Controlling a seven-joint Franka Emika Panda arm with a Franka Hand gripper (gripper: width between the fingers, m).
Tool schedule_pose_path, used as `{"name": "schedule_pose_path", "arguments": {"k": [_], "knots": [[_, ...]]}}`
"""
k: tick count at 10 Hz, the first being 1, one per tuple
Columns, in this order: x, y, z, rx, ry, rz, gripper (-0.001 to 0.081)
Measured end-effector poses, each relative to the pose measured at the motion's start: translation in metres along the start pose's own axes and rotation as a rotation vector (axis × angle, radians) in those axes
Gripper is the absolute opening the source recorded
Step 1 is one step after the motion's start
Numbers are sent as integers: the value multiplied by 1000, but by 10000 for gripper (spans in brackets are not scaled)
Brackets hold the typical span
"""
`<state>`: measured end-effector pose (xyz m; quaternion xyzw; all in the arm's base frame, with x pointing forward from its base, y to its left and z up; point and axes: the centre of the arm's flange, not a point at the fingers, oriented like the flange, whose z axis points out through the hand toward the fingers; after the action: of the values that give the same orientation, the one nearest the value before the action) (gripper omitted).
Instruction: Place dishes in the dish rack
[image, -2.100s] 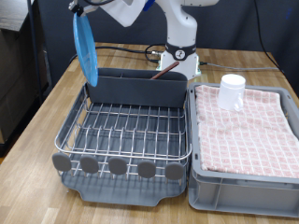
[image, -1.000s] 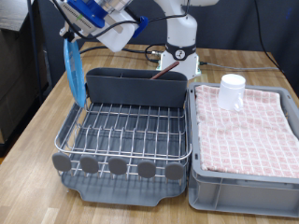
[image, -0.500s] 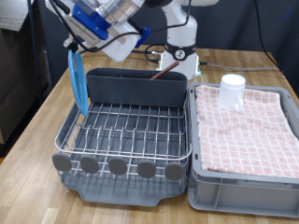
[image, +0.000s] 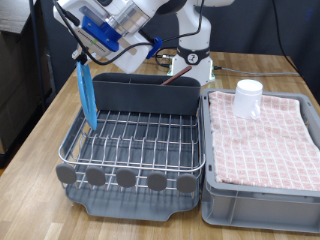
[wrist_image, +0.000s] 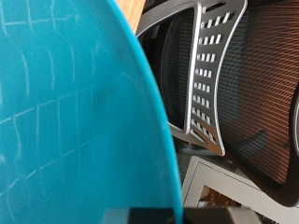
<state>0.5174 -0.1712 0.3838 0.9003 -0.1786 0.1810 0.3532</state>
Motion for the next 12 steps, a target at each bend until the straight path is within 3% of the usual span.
{"name": "schedule_pose_path", "arguments": {"k": [7, 12], "knots": [[-9, -9, 12, 9, -11, 13, 17], [-25, -21, 41, 58, -31, 46, 17]]}}
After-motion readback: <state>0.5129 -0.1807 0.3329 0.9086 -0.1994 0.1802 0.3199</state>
